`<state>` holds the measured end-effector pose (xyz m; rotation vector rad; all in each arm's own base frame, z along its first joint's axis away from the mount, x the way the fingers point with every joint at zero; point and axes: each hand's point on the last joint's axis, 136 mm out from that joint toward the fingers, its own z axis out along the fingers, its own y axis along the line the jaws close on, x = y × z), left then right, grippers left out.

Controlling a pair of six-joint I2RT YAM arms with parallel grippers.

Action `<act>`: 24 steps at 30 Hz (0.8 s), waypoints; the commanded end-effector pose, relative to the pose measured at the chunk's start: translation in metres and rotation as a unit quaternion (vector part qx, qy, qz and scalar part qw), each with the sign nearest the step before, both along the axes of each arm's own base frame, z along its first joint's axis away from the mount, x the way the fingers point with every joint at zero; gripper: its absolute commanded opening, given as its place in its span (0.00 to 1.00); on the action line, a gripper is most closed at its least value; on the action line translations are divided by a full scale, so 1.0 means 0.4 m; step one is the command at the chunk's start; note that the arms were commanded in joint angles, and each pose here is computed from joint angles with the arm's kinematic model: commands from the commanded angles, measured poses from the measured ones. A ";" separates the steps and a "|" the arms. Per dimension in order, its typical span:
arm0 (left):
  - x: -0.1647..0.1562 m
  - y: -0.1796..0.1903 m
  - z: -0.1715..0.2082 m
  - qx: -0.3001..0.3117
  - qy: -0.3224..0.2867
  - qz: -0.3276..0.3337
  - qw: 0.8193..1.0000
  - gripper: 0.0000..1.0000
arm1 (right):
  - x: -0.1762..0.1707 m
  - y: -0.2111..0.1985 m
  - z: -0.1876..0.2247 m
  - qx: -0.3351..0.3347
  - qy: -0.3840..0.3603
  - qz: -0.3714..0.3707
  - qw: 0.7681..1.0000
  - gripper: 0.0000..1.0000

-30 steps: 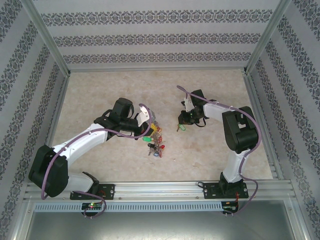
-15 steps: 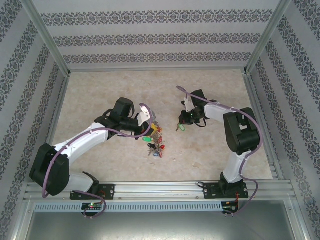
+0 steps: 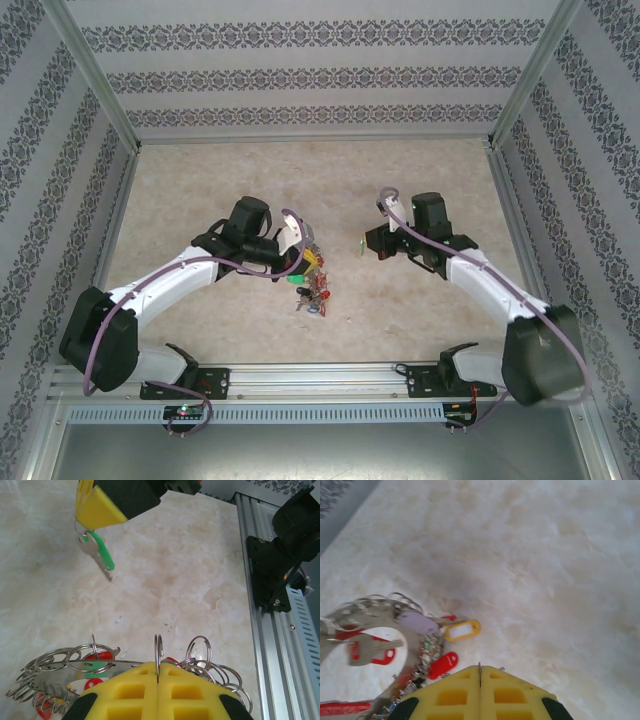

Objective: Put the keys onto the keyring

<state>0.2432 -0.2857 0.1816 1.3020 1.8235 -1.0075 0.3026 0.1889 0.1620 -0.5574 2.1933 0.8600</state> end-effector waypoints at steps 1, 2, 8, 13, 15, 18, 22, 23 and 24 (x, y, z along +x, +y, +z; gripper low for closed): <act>-0.017 -0.032 0.077 -0.044 -0.059 -0.042 0.996 0.00 | -0.044 0.039 0.085 0.034 -0.102 0.060 0.992 0.00; -0.021 -0.034 0.080 -0.046 -0.062 -0.045 0.996 0.00 | -0.057 0.041 0.095 0.035 -0.121 0.068 0.990 0.00; -0.032 -0.051 0.090 -0.053 -0.080 -0.056 0.994 0.00 | -0.115 0.035 0.120 0.009 -0.209 0.082 0.974 0.00; -0.026 -0.058 0.083 -0.052 -0.091 -0.046 0.993 0.00 | -0.137 0.040 0.131 0.002 -0.229 0.084 0.970 0.00; -0.024 -0.059 0.081 -0.054 -0.094 -0.042 0.993 0.00 | -0.149 0.049 0.139 0.000 -0.238 0.090 0.967 0.00; -0.019 -0.060 0.082 -0.054 -0.098 -0.038 0.993 0.00 | -0.168 0.059 0.146 -0.009 -0.257 0.104 0.961 0.00; -0.016 -0.059 0.085 -0.053 -0.103 -0.035 0.993 0.00 | -0.196 0.067 0.154 -0.017 -0.280 0.124 0.952 0.00; -0.016 -0.058 0.086 -0.053 -0.103 -0.034 0.993 0.00 | -0.200 0.065 0.157 -0.017 -0.284 0.124 0.951 0.00; -0.016 -0.058 0.085 -0.053 -0.103 -0.033 0.993 0.00 | -0.202 0.064 0.158 -0.018 -0.287 0.125 0.950 0.00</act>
